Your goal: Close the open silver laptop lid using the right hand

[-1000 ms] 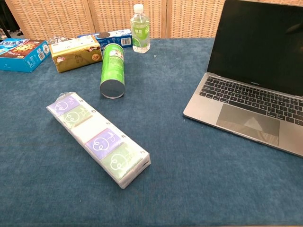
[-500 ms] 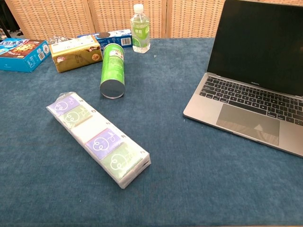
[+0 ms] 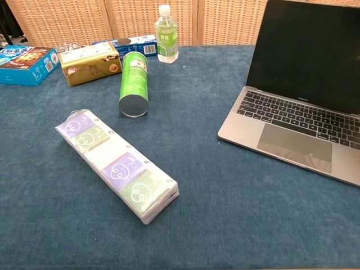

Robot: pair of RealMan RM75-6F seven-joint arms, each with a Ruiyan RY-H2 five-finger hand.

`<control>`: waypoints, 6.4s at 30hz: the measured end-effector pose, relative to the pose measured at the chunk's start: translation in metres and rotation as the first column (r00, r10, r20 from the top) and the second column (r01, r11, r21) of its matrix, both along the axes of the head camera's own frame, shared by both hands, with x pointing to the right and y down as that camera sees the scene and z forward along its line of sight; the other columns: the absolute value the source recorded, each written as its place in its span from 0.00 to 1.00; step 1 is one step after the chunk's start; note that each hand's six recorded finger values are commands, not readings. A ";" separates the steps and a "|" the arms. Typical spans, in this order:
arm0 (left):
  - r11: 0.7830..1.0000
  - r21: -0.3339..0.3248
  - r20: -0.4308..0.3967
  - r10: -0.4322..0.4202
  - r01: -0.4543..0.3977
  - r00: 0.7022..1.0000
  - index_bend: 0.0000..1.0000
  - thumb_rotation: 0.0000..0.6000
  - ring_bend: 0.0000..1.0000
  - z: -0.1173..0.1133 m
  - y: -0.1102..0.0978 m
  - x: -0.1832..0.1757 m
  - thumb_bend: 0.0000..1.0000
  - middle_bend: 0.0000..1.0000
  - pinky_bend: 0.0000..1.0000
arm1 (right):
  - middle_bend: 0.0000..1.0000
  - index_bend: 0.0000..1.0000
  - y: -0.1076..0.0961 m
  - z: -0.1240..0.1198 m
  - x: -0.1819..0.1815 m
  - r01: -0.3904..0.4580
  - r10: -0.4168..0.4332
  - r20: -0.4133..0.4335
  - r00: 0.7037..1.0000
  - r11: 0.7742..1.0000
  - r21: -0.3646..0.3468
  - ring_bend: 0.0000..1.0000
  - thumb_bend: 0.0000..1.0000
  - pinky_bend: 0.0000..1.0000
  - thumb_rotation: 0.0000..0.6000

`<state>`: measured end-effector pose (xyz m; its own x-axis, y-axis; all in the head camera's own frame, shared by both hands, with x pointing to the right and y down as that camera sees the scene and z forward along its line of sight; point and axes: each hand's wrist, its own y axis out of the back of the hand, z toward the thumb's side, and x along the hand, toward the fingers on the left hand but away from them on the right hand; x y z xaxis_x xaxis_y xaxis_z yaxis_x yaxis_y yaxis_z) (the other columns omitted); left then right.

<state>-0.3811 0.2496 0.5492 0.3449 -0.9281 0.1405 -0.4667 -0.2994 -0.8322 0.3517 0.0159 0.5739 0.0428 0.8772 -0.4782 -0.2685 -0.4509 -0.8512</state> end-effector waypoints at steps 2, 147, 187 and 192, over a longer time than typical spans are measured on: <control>1.000 -0.002 -0.001 0.002 -0.002 1.000 0.15 1.00 0.08 0.000 0.000 0.001 0.22 0.00 0.08 | 0.00 0.00 0.001 0.001 0.000 0.004 -0.004 -0.006 1.000 1.000 -0.011 0.00 0.13 0.00 1.00; 0.997 -0.058 -0.069 0.051 -0.055 0.996 0.17 1.00 0.10 -0.003 0.005 0.002 0.22 0.00 0.08 | 0.16 0.12 0.139 -0.012 -0.059 0.111 -0.135 -0.098 0.986 0.969 -0.220 0.23 0.13 0.13 1.00; 0.995 -0.094 -0.043 0.025 -0.029 0.999 0.18 1.00 0.11 -0.005 0.000 -0.011 0.22 0.01 0.08 | 0.16 0.11 0.230 0.040 -0.080 0.152 -0.158 0.010 0.987 0.924 -0.350 0.22 0.13 0.14 1.00; 0.995 -0.097 -0.039 0.027 -0.030 0.999 0.18 1.00 0.11 -0.005 0.000 -0.011 0.22 0.01 0.08 | 0.16 0.11 0.243 0.053 -0.083 0.157 -0.159 0.025 0.987 0.911 -0.380 0.22 0.13 0.14 1.00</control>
